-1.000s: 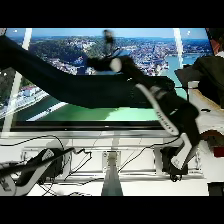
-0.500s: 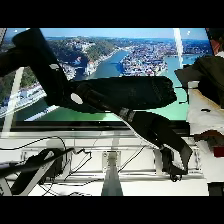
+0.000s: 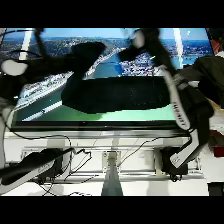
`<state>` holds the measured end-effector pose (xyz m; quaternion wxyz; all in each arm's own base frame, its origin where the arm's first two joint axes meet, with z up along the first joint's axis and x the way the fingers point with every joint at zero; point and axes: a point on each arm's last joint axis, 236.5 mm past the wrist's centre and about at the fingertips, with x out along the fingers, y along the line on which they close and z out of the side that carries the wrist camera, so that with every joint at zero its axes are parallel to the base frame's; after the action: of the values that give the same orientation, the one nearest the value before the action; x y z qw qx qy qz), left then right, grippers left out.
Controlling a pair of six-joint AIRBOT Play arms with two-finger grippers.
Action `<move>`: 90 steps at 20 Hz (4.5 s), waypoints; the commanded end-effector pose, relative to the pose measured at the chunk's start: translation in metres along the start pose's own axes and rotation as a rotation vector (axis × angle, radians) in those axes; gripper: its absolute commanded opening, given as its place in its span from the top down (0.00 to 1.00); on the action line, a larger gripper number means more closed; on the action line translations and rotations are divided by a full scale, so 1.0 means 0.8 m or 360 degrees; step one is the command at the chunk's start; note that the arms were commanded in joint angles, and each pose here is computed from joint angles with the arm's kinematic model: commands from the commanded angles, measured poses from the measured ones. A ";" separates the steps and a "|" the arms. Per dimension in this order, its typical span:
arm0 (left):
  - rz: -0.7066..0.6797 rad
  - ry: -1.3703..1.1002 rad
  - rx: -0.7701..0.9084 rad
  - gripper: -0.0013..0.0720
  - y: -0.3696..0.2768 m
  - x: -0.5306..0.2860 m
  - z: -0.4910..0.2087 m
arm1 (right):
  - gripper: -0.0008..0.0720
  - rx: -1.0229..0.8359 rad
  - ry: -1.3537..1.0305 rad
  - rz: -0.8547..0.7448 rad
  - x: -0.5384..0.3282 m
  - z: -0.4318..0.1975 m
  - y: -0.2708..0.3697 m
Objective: Fold the clothes and pants, and hang the long-sleeved shirts on hangers.
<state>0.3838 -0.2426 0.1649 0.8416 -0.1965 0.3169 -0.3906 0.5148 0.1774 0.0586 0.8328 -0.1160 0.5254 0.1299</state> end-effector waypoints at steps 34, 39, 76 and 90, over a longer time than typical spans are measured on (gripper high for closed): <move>0.0348 0.0384 -0.1060 0.58 0.264 -0.033 -0.277 | 0.36 0.0445 -0.0394 0.0377 -0.073 -0.154 -0.034; 0.0457 0.0480 -0.0793 0.94 0.285 -0.077 -0.212 | 0.58 0.0520 -0.0331 0.0565 0.011 -0.124 0.042; -0.0105 0.0103 0.0261 0.02 -0.139 0.179 -0.101 | 0.33 0.0838 0.0251 0.0490 -0.035 -0.176 -0.214; -0.0016 0.0370 0.0104 0.02 -0.023 0.088 -0.071 | 0.14 0.0894 0.0560 0.1248 0.121 -0.228 0.145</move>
<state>0.3762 -0.3223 0.1158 0.8134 -0.1373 0.3781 -0.4201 0.3683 0.1870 -0.0989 0.6361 0.2813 0.6747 0.2471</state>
